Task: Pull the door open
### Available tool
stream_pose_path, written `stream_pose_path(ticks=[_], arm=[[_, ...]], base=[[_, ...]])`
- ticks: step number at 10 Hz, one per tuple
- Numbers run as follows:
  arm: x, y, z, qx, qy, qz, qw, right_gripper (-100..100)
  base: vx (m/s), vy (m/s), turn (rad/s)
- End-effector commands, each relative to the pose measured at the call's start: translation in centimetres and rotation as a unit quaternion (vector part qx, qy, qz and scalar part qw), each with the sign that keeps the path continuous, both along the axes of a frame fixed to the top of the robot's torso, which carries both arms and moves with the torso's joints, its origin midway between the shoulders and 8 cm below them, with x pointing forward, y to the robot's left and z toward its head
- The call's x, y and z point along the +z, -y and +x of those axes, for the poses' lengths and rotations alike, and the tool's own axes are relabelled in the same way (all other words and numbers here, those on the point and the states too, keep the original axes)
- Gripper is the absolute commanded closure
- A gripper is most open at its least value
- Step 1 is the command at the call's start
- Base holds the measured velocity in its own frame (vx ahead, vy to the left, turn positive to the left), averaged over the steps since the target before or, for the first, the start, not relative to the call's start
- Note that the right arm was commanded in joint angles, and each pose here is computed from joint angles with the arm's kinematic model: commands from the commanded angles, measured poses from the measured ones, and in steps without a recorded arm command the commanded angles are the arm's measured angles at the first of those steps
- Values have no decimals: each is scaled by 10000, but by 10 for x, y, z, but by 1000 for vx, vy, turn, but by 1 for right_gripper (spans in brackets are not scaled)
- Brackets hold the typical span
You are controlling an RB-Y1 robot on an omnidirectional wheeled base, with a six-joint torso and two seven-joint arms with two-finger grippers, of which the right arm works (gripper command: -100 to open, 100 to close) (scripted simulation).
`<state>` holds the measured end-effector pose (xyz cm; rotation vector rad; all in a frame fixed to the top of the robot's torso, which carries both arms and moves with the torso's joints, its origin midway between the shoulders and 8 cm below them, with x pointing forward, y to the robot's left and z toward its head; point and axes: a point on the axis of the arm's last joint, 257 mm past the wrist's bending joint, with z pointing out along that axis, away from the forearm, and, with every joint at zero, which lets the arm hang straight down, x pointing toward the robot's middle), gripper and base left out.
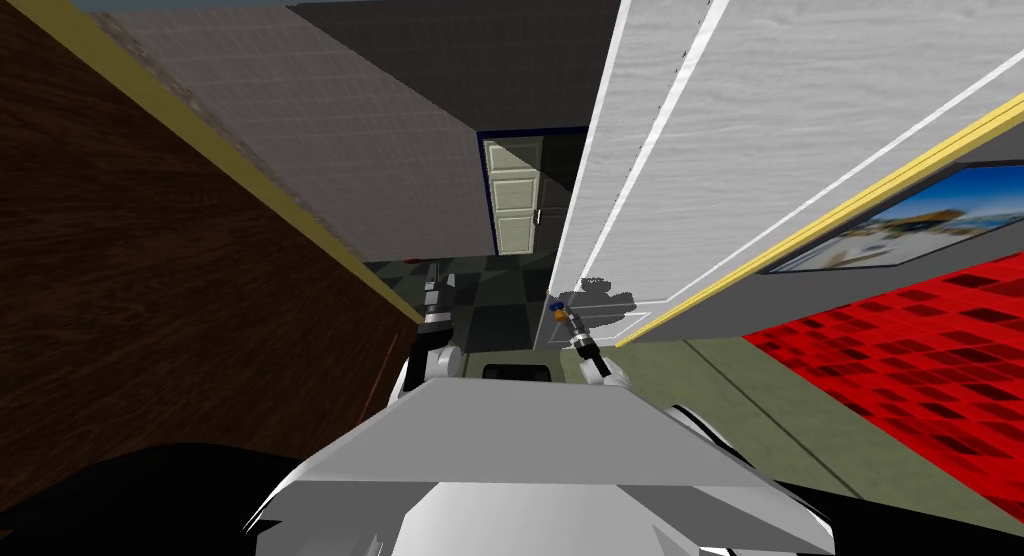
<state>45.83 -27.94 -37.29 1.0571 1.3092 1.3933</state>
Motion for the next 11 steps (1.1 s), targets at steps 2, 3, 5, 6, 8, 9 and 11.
stream_pose_path(ticks=[2,3,5,6,8,9,11], arm=[[2,-18,2,88,-8,524,9986,100],[2,-16,3,39,-45,712,9974,100],[2,-16,3,44,-59,774,9970,100],[-2,-14,1,21,-110,757,9971,100],[1,-15,2,34,-80,767,9970,100],[2,-16,3,44,-59,774,9970,100],[2,-14,3,-1,-105,1012,9948,100]], base=[[-54,-28,97],[-66,-27,167],[-45,-15,34],[-15,4,-35],[-2,-6,3],[8,7,-17],[-14,6,129]])
